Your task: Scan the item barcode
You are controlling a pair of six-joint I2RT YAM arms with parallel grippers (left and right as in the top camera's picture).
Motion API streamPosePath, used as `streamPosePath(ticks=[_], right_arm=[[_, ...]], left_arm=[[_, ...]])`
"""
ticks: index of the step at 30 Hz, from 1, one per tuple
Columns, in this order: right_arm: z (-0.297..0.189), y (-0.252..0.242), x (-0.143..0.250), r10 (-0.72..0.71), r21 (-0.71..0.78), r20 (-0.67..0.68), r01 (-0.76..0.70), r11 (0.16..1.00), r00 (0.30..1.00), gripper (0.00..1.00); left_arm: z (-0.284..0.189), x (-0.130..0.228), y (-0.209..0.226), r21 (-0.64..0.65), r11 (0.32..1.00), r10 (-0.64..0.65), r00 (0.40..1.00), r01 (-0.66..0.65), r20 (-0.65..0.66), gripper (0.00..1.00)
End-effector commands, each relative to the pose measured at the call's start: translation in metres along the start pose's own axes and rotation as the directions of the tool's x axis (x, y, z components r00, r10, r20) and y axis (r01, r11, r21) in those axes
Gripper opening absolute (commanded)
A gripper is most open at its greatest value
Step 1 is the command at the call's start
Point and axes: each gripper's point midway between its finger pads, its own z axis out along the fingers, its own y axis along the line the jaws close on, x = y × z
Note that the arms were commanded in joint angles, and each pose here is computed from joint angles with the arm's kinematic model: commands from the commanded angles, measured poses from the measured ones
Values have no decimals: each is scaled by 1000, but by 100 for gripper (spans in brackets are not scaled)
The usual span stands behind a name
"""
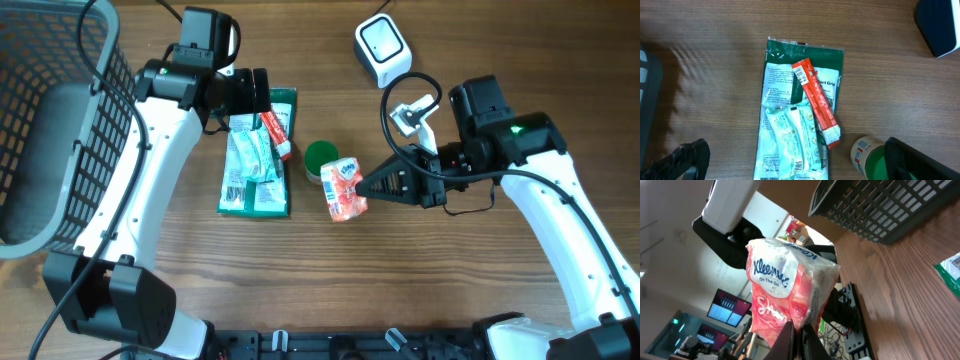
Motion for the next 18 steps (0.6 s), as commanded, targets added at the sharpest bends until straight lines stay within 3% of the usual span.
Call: streamPosePath(ticks=[1, 18], right_arm=[[-1, 3, 2, -43, 18, -3, 43, 999, 999, 4], [-4, -20, 11, 17, 152, -56, -8, 988, 998, 4]], left_arm=[[3, -1, 3, -15, 1000, -13, 1000, 13, -1, 100], [3, -1, 3, -15, 1000, -13, 1000, 13, -1, 100]])
